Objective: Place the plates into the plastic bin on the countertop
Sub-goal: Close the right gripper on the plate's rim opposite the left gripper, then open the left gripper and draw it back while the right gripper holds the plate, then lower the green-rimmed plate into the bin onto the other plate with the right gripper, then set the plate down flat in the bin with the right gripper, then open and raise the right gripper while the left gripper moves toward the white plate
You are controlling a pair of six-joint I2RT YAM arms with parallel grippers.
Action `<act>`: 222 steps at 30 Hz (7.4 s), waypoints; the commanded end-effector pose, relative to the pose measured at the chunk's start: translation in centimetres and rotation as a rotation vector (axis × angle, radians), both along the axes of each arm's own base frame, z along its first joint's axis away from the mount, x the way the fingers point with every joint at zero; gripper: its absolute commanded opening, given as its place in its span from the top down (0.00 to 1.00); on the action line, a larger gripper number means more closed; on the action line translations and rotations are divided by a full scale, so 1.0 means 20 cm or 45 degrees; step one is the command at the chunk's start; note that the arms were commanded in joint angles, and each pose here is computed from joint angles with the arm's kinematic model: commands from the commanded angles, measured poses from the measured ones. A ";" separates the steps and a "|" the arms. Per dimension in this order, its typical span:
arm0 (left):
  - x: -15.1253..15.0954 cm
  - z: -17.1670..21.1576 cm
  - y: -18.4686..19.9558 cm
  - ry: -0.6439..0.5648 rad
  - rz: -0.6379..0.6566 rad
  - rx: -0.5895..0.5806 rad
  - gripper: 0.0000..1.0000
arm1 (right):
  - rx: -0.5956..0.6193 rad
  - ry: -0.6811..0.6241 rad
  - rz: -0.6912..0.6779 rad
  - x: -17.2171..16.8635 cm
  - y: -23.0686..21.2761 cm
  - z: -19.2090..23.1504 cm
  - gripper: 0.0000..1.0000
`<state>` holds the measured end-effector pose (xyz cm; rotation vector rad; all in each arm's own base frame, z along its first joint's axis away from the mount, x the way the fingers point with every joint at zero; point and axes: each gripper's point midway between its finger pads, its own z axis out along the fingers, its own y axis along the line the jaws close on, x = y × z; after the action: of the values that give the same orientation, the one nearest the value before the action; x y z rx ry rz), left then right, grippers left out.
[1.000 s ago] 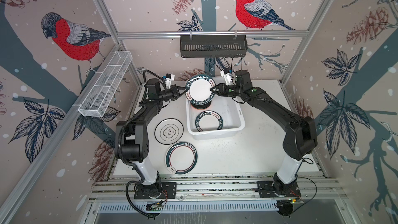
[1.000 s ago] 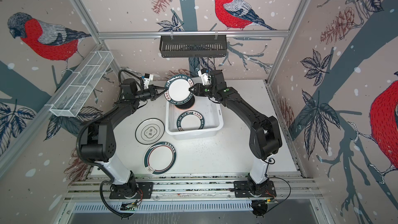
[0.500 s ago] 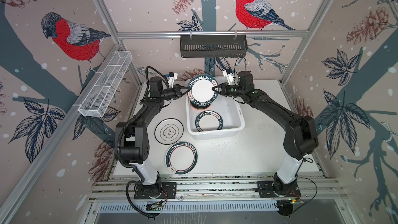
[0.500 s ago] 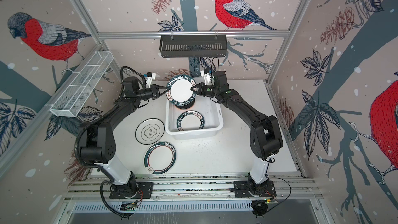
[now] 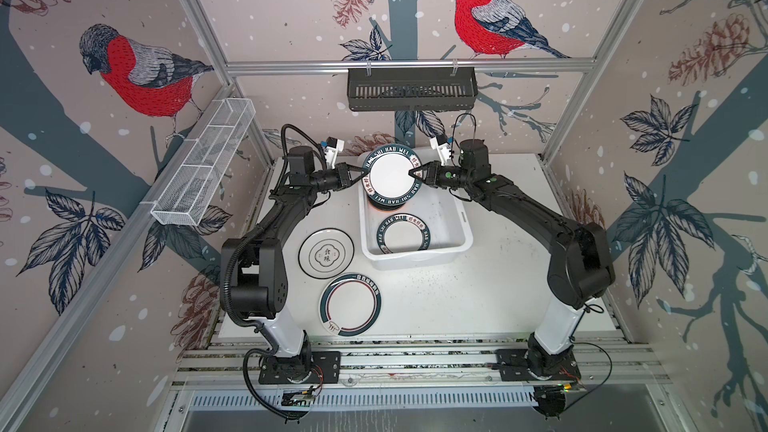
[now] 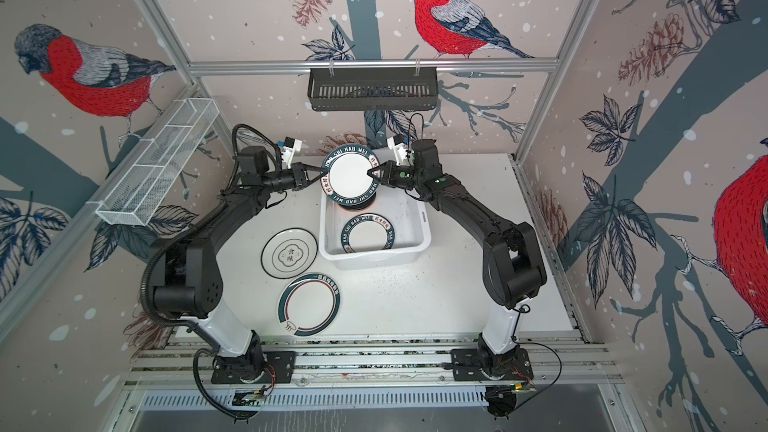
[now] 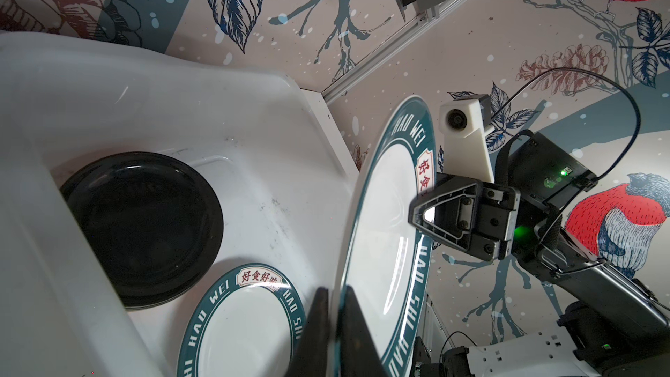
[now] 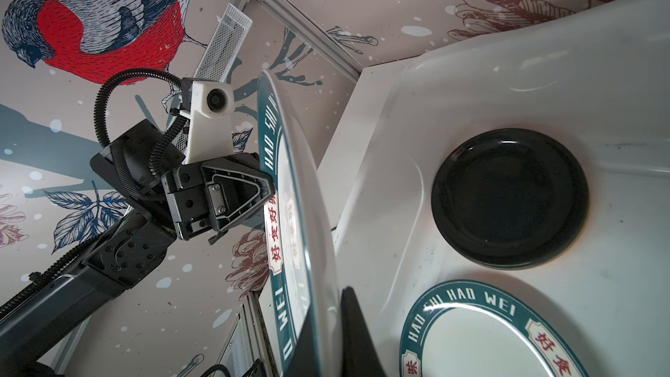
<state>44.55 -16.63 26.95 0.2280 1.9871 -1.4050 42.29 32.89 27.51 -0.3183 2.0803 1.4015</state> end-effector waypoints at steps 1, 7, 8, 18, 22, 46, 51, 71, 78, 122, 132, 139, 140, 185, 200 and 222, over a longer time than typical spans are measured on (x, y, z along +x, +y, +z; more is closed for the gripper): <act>-0.01 0.04 -0.01 -0.039 -0.025 -0.005 0.73 | 0.049 -0.064 0.017 0.00 0.01 0.08 0.95; 0.00 0.05 0.00 -0.040 -0.019 0.000 0.46 | 0.054 -0.056 0.011 0.01 -0.01 0.08 0.95; 0.00 0.05 0.00 -0.044 -0.014 0.006 0.43 | 0.049 -0.054 0.010 0.01 -0.02 0.08 0.95; 0.07 0.11 0.27 -0.104 0.200 0.159 0.35 | -0.054 0.034 -0.068 0.06 -0.21 -0.06 0.95; 0.08 0.12 0.32 -0.144 0.189 0.247 0.35 | -0.151 0.120 -0.046 0.05 -0.24 -0.20 0.95; 0.10 0.17 0.44 -0.203 0.090 0.707 0.33 | -0.532 0.261 0.093 0.06 -0.31 -0.53 0.96; 0.10 0.19 0.50 -0.250 0.115 0.837 0.33 | -0.559 0.261 0.035 0.10 -0.32 -0.51 0.94; 0.14 0.19 0.55 -0.278 0.211 0.918 0.33 | -0.621 0.536 0.210 -0.16 -0.15 -0.66 0.94; 0.15 0.17 0.53 -0.213 0.222 0.854 0.34 | -0.628 0.637 0.305 -0.25 -0.14 -0.73 0.93; 0.23 0.23 0.53 -0.251 0.268 0.798 0.34 | -0.702 0.786 0.299 -0.23 -0.14 -1.04 0.78; 0.24 0.23 0.53 -0.254 0.270 0.802 0.35 | -0.722 0.791 0.297 -0.22 -0.14 -1.07 0.75; 0.25 0.22 0.53 -0.251 0.266 0.799 0.34 | -0.747 0.787 0.281 -0.21 -0.14 -1.08 0.74; 0.25 0.22 0.53 -0.251 0.265 0.800 0.34 | -0.751 0.788 0.278 -0.21 -0.15 -1.08 0.72; 0.32 0.19 0.54 -0.260 0.246 0.814 0.33 | -0.899 0.738 0.238 -0.18 -0.17 -1.09 0.65; 0.31 0.06 0.56 -0.129 0.240 0.818 0.28 | -0.900 0.559 0.106 -0.03 -0.17 -0.83 0.64; 0.16 -0.56 0.79 0.468 0.238 0.663 0.17 | -0.372 -0.210 -0.398 0.31 -0.29 0.25 0.61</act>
<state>48.22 -0.53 15.27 0.0022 2.6034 -0.8030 47.53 26.25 28.88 -0.1772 2.2754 0.8167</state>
